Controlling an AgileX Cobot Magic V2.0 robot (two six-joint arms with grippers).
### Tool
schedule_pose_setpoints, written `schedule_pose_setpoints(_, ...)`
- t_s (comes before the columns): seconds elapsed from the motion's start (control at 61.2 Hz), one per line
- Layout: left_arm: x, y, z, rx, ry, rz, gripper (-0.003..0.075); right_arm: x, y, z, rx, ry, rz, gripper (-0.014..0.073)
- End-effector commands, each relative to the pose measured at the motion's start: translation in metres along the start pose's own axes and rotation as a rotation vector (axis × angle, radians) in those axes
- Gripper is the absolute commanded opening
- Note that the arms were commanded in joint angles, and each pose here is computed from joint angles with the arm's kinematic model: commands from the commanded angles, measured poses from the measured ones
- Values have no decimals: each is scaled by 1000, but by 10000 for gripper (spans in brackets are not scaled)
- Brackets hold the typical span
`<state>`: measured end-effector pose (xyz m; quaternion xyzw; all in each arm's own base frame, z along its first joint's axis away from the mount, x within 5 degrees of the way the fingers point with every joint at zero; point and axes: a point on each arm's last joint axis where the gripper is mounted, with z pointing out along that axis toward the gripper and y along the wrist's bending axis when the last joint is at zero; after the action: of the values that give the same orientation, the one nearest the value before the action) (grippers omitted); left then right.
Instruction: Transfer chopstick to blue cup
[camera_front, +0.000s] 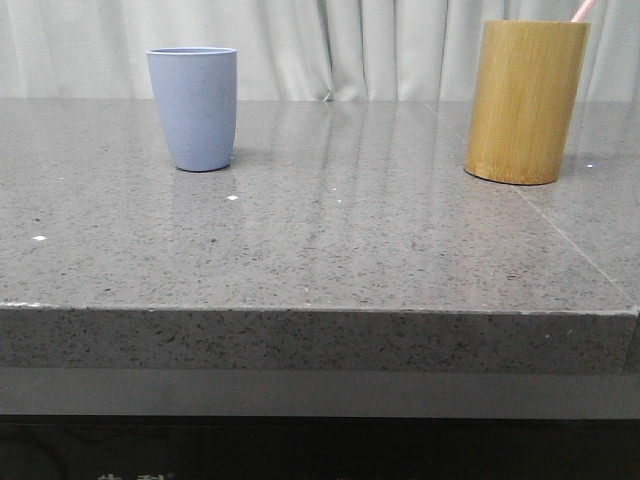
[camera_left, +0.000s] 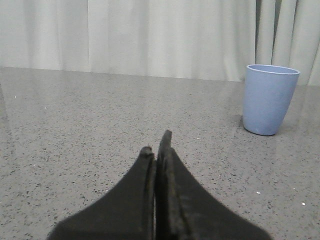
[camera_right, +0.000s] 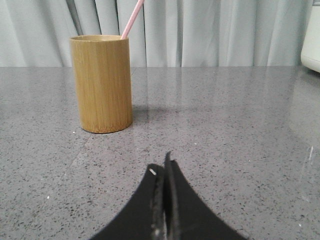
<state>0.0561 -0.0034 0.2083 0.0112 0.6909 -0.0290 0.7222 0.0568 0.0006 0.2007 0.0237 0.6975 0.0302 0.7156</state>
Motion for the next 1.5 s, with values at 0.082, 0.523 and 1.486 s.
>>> schedule_pose_setpoints(0.082,-4,1,-2,-5,-88,-12,-19,-10,0,-2,4,-112,-12,-117)
schedule_pose_setpoints(0.523,-4,1,-2,-5,-88,-12,-19,-11,0,-2,4,-115,-12,-117)
schedule_pose_setpoints(1.486,-192,-11,32,64,150,-1,-19,-169,16,13,-16,206,-23,-117)
